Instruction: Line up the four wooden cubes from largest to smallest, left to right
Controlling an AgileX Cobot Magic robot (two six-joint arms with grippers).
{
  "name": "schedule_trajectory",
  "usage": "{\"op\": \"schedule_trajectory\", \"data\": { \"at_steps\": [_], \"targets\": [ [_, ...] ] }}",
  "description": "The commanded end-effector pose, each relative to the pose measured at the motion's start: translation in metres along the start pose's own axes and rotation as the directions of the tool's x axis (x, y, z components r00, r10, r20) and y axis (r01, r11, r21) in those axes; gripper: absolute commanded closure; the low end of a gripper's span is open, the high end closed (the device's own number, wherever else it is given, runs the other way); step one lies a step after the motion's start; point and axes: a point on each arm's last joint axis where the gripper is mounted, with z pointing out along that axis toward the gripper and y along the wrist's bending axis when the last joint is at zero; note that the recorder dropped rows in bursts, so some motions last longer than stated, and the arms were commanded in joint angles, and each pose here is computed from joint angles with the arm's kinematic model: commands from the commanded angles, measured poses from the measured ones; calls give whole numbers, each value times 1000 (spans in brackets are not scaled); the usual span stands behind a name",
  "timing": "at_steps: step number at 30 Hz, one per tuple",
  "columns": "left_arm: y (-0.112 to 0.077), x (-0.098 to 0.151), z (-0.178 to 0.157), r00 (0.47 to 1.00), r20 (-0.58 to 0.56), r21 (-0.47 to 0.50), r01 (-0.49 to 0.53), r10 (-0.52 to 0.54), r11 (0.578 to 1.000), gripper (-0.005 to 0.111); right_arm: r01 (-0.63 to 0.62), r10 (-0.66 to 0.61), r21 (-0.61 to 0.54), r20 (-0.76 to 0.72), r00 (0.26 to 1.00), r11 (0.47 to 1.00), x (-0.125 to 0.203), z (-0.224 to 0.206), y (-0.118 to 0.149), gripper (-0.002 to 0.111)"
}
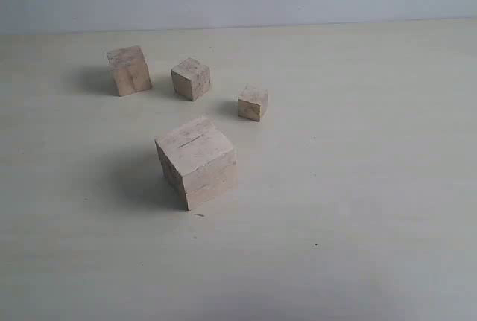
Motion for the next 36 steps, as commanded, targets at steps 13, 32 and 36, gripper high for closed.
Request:
{"op": "schedule_trajectory", "data": {
  "at_steps": [13, 32, 36],
  "targets": [
    [0, -1, 0, 1000, 19, 4, -4, 4, 1000, 107, -1, 1, 6, 9, 1000, 1000, 0, 0, 0, 108],
    [0, 0, 0, 1000, 17, 4, -4, 4, 1000, 107, -164, 163, -25, 352, 922, 986, -31, -6, -3, 108],
    [0, 0, 0, 1000, 17, 4, -4, 4, 1000, 107, -166, 161, -21, 398, 903, 986, -35, -7, -4, 108]
  ]
}}
